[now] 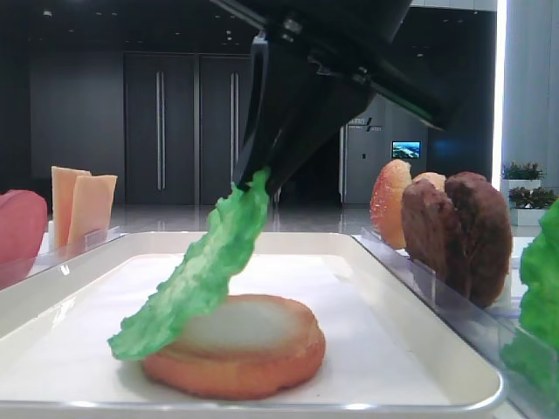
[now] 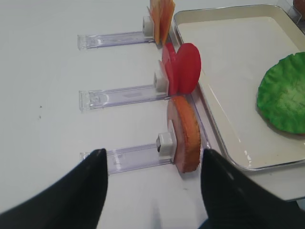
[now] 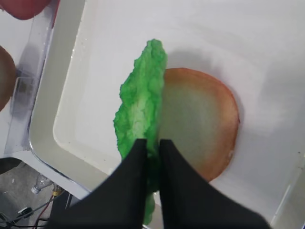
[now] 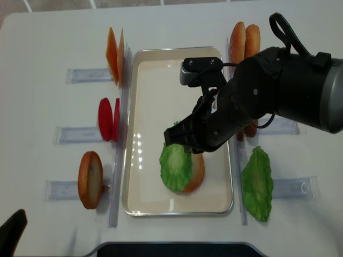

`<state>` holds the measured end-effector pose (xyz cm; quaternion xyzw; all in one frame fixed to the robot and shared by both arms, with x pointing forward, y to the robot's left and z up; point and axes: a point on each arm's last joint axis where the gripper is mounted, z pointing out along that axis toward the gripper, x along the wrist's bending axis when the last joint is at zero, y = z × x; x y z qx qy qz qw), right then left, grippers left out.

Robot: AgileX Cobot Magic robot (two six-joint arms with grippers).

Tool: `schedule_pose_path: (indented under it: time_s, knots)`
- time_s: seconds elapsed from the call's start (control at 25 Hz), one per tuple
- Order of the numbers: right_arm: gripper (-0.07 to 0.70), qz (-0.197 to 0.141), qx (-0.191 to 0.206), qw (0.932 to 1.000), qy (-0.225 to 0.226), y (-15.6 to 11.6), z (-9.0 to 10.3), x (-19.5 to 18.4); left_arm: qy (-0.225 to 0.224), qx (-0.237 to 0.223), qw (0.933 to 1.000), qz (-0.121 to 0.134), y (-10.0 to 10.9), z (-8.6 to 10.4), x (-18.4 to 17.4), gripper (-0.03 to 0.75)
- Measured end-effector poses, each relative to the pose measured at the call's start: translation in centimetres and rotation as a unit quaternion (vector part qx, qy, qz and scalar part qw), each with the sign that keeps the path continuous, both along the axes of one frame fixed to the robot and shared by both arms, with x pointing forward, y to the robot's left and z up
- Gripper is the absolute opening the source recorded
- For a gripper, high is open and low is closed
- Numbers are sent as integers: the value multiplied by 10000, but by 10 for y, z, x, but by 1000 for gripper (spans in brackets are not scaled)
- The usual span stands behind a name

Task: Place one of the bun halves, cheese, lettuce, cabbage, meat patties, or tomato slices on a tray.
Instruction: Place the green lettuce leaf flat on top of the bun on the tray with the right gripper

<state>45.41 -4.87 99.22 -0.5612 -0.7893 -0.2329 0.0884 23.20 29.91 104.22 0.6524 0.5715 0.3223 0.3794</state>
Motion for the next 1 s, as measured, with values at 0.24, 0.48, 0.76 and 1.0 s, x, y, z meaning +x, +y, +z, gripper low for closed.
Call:
schedule_pose_path:
  time_s: [0.24,0.48,0.76,1.0]
  knots:
    - [68,2,-6,10000,-5,0,0,0,0,0,10000,0,0,0,0,471]
    - [68,-6,-10,10000,-4,0,0,0,0,0,10000,0,0,0,0,471]
    - [109,-24,-69,10000,-36,-1,-1,1,0,0,10000,0,0,0,0,471]
    - [255,-103,-210,9997,-30,-4,-2,1,0,0,10000,0,0,0,0,471]
